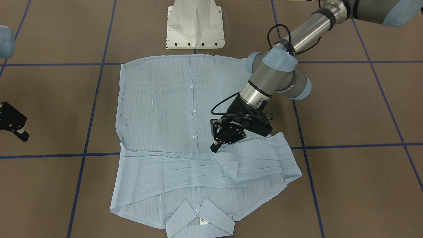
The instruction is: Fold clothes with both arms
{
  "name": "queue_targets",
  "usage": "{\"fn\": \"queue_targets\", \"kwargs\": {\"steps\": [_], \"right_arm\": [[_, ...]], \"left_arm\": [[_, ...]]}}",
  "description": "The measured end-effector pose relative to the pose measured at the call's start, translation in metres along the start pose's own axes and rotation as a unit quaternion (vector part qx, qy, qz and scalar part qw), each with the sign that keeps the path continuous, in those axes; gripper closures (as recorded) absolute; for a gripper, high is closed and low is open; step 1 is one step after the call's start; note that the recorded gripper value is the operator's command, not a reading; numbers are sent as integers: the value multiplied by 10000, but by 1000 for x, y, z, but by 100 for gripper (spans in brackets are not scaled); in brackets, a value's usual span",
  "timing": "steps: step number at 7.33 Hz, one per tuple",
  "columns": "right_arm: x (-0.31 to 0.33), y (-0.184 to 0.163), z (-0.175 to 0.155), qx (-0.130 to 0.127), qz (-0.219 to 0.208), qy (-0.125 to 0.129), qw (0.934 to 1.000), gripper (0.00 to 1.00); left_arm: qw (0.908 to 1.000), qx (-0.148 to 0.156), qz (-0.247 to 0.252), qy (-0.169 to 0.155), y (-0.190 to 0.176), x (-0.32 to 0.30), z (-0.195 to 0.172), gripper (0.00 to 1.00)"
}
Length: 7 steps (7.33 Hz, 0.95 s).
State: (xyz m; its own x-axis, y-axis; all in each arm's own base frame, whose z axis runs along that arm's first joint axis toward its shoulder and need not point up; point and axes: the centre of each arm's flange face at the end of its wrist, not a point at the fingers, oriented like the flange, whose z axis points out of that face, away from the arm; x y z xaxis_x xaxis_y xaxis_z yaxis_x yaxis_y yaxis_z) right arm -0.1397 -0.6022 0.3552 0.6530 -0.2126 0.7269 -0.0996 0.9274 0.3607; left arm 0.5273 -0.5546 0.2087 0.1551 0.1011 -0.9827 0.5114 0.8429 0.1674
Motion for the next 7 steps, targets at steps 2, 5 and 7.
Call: {"fn": "queue_targets", "kwargs": {"steps": [2, 5, 7], "right_arm": [[0, 0, 0, 2, 64, -6, 10000, 0], [0, 0, 0, -1, 99, -4, 10000, 0], [0, 0, 0, -2, 106, -4, 9999, 0]], "left_arm": [[9998, -79, 52, 178, 38, 54, 25, 100], [9991, -277, 279, 179, 74, 82, 51, 100], [9979, -415, 475, 162, 101, 85, 59, 100]]}}
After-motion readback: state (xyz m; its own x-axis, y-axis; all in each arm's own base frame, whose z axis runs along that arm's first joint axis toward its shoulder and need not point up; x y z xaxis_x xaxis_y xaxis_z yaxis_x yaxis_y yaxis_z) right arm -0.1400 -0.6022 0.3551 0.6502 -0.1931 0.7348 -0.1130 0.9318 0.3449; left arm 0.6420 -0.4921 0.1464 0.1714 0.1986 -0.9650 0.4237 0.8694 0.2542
